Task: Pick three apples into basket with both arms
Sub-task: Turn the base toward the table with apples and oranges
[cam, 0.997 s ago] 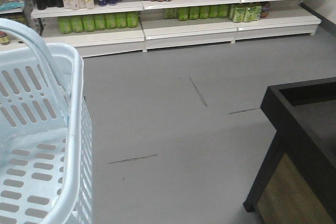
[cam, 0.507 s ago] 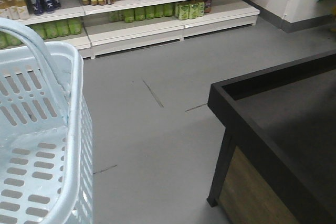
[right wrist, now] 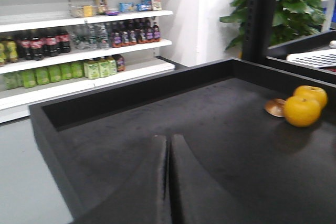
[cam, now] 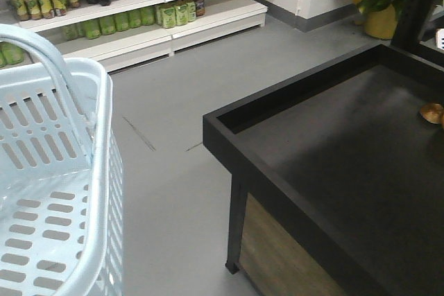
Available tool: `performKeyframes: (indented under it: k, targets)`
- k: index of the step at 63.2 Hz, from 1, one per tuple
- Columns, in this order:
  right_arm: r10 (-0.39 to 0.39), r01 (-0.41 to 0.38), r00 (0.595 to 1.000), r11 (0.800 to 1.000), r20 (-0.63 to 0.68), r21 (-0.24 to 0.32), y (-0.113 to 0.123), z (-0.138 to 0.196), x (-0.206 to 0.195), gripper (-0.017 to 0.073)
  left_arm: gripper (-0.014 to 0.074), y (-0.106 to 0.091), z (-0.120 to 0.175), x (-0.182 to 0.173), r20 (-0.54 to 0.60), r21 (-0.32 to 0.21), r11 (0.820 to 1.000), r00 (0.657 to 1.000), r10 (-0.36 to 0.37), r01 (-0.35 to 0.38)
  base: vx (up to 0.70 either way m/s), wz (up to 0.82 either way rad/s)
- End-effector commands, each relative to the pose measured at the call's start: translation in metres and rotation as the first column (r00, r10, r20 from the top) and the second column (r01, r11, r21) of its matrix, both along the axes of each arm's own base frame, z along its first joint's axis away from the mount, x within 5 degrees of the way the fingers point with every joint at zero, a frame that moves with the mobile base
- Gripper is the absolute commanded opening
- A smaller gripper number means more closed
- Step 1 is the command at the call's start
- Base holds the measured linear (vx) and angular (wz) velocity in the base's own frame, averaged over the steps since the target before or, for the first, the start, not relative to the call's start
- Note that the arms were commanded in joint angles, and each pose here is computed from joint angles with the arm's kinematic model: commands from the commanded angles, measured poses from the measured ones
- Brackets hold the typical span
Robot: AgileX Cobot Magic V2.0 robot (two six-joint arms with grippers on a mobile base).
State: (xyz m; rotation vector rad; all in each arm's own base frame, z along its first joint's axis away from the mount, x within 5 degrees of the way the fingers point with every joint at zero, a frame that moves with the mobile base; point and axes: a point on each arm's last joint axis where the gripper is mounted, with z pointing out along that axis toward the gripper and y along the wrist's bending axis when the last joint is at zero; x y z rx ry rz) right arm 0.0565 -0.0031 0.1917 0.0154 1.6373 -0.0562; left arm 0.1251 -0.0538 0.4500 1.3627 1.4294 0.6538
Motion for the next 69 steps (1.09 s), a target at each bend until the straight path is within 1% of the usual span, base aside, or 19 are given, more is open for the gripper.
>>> performKeyframes:
  k: [1,35,69]
  targets:
    - [0.001,0.000,0.997,1.000,0.071,-0.009,0.0003,0.0028,-0.0002,-0.0009,-0.0006,0.0003,0.0185,-0.0034,0.111,-0.051,0.998,0.994,-0.022,0.027,0.07,-0.38]
    - [0.001,0.000,0.997,1.000,0.071,-0.009,0.0003,0.0028,-0.0002,-0.0009,-0.0006,0.0009,0.0188,-0.0041,0.114,-0.052,0.998,0.993,-0.021,0.027,0.06,-0.31]
    - [0.001,0.000,0.997,1.000,0.071,-0.009,0.0003,0.0028,-0.0002,-0.0009,-0.0006,0.0009,0.0188,-0.0041,0.114,-0.052,0.998,0.993,-0.021,0.027,0.07,-0.40]
